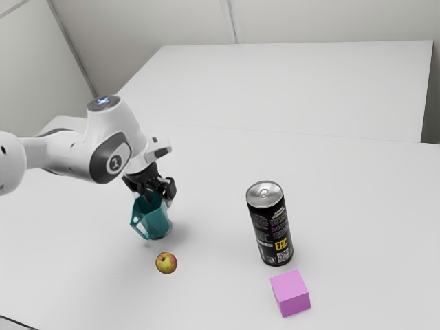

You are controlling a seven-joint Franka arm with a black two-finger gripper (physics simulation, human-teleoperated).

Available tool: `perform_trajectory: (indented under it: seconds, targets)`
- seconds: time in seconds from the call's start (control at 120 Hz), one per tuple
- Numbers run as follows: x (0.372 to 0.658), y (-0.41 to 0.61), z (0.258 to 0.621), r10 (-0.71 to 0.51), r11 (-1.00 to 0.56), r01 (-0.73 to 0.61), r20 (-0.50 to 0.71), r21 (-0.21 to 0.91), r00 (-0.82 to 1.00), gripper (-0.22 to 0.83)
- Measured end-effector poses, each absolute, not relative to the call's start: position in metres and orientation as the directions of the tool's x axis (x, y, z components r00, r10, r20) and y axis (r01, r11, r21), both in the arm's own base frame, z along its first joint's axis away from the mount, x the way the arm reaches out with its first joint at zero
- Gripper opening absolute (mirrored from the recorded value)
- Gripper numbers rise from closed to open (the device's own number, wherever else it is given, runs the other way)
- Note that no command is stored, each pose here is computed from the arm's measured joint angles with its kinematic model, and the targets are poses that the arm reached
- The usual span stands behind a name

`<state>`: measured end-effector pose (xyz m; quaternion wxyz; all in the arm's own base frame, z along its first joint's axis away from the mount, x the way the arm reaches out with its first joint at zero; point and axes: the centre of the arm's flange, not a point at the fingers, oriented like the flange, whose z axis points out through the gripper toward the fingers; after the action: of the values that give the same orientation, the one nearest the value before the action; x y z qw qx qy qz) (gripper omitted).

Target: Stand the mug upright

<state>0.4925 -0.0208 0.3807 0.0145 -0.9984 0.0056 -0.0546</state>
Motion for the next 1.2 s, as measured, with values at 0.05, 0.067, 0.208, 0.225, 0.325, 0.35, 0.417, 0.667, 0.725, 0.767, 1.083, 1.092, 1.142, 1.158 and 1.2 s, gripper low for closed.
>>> perform_trajectory:
  seconds: [0.05, 0.067, 0.208, 0.225, 0.325, 0.35, 0.417, 0.667, 0.725, 0.767, 1.083, 1.092, 1.142, 1.158, 1.2]
  targets:
    - [0.492, -0.021, 0.388, -0.013, -0.999, -0.009, 0.122, -0.031, 0.992, 0.41]
    - [0.492, -0.021, 0.39, -0.013, -0.999, -0.009, 0.126, -0.031, 0.992, 0.42]
    - [0.493, -0.025, 0.417, -0.018, -0.999, -0.012, 0.156, -0.034, 0.988, 0.5]
    - [0.495, -0.025, 0.422, -0.018, -0.999, -0.013, 0.159, -0.034, 0.987, 0.51]
    - [0.501, -0.027, 0.445, -0.017, -0.999, -0.012, 0.157, -0.034, 0.987, 0.54]
    - [0.503, -0.027, 0.451, -0.017, -0.999, -0.012, 0.155, -0.033, 0.988, 0.55]
    - [0.509, -0.028, 0.469, -0.013, -1.0, -0.009, 0.144, -0.027, 0.989, 0.56]
    - [0.529, -0.04, 0.518, -0.028, -1.0, -0.028, 0.061, -0.009, 0.998, 0.58]
    - [0.534, -0.045, 0.528, -0.038, -0.999, -0.037, 0.045, -0.006, 0.998, 0.59]
    - [0.537, -0.048, 0.532, -0.043, -0.999, -0.043, 0.033, -0.003, 0.999, 0.59]
    - [0.556, -0.044, 0.588, -0.042, -0.999, -0.042, -0.002, -0.002, 0.999, 0.59]
    - [0.557, -0.043, 0.59, -0.041, -0.999, -0.042, -0.002, -0.002, 0.999, 0.59]
    - [0.558, -0.042, 0.596, -0.04, -0.999, -0.04, -0.009, -0.006, 0.999, 0.59]
    - [0.558, -0.041, 0.598, -0.04, -0.999, -0.04, -0.013, -0.008, 0.999, 0.59]
    - [0.558, -0.04, 0.603, -0.039, -0.999, -0.039, -0.019, -0.012, 0.999, 0.59]
